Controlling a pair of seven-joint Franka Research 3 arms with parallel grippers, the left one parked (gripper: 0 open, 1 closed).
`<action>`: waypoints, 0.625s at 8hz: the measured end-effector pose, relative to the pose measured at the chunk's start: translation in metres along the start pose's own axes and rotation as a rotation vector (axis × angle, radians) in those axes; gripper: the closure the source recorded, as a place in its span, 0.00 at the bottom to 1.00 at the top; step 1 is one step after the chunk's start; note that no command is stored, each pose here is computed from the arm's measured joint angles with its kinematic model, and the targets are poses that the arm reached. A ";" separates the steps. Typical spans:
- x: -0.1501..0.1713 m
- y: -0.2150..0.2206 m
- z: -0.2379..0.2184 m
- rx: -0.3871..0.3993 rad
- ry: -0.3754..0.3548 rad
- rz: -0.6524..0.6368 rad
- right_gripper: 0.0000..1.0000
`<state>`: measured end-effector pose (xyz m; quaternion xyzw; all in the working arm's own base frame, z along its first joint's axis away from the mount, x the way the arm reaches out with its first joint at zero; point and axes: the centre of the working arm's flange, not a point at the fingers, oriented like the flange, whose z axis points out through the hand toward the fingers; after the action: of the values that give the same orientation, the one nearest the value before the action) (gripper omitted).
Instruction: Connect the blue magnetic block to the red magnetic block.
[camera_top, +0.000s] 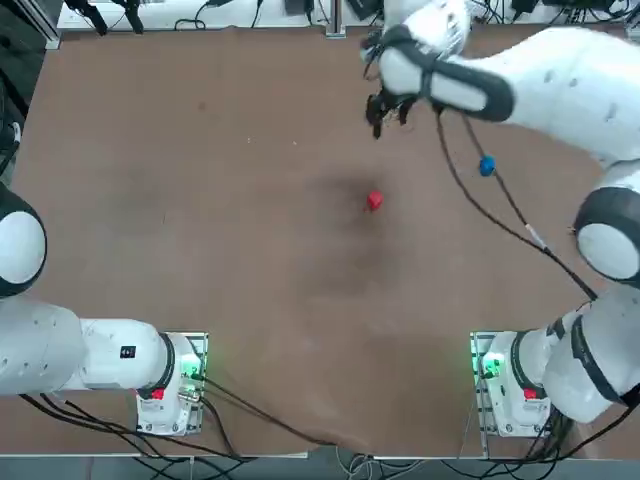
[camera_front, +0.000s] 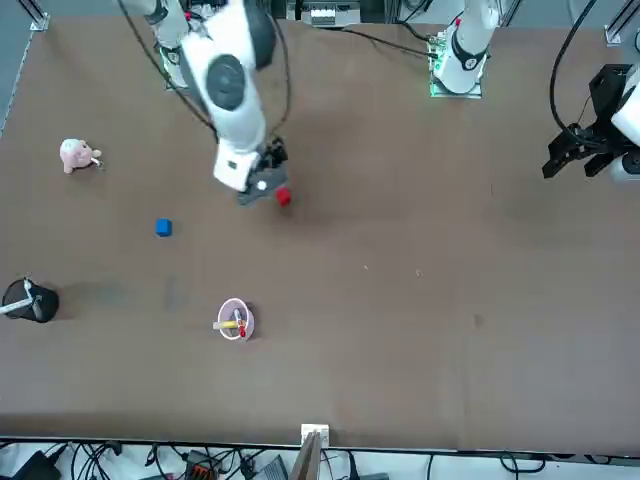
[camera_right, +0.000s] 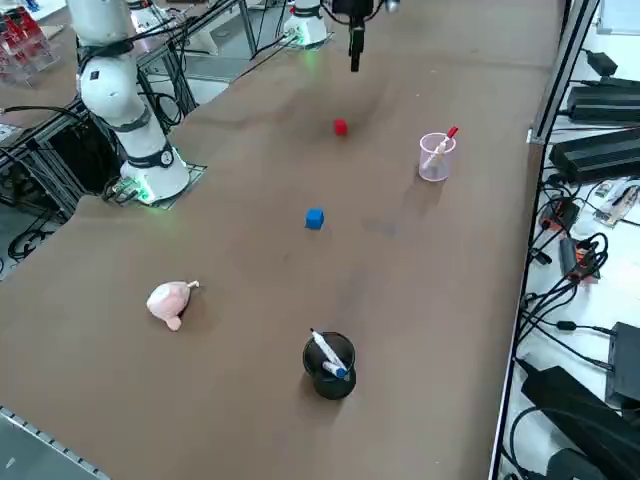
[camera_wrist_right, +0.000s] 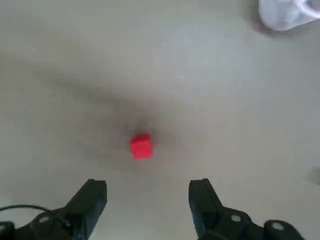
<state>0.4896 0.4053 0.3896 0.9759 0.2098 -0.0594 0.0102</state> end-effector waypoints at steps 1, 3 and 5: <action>0.000 -0.017 0.031 -0.007 0.008 -0.023 0.00; -0.012 -0.035 0.095 -0.029 0.065 -0.098 0.00; -0.028 -0.041 0.137 -0.045 0.066 -0.199 0.00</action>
<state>0.4318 0.4253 0.2569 0.9512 0.3071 -0.0235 0.0191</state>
